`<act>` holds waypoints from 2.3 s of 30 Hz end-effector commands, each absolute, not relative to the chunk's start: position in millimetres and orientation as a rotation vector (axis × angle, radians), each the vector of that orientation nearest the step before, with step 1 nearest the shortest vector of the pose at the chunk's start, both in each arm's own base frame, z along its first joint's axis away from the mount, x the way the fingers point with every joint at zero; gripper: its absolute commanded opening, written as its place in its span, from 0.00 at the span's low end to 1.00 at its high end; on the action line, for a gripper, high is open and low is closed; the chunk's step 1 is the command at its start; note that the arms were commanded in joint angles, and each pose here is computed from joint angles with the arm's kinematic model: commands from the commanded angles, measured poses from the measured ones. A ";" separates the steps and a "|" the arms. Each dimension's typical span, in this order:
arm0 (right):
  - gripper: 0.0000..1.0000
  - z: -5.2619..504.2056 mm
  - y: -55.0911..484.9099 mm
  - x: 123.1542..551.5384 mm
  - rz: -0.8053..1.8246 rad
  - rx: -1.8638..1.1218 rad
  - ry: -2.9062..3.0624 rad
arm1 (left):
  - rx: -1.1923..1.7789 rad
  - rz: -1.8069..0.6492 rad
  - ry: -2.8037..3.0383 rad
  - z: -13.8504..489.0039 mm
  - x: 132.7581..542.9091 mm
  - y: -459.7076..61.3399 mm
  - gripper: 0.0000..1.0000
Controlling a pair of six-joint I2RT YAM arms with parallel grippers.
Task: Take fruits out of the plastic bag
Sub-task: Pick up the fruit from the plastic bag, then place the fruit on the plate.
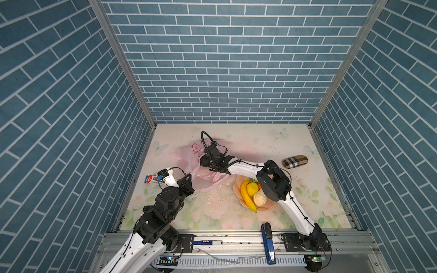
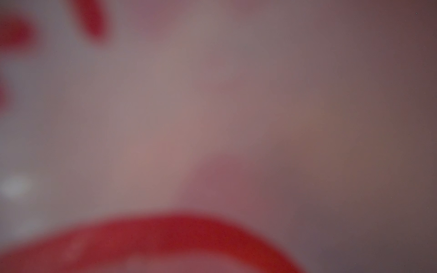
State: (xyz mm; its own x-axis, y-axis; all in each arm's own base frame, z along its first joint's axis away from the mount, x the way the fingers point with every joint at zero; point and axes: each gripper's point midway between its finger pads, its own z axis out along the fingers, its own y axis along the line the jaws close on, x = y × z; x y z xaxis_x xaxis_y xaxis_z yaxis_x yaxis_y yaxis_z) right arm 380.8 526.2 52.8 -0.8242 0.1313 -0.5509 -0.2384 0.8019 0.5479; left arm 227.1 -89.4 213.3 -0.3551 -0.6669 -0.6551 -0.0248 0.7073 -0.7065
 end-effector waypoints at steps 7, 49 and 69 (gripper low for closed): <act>0.80 45.4 525.1 390.4 0.833 -0.001 2.404 | -0.543 -0.726 1.845 206.3 224.4 -87.8 0.00; 0.43 130.7 484.9 222.9 0.988 -0.635 2.593 | -0.564 -0.621 1.707 228.3 233.9 -67.9 0.00; 0.43 165.9 347.5 193.6 0.579 -0.624 2.669 | -0.543 -0.586 1.710 232.6 236.1 -67.4 0.00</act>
State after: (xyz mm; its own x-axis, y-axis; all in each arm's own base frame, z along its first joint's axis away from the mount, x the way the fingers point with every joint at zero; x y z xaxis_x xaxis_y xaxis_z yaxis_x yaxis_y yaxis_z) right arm 195.3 381.7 188.4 -0.8381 -0.3079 -0.4503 -0.5028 0.7564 0.4185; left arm 236.3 -67.7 229.0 -0.2109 -0.6512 -0.7290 -0.0528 0.7523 -0.6567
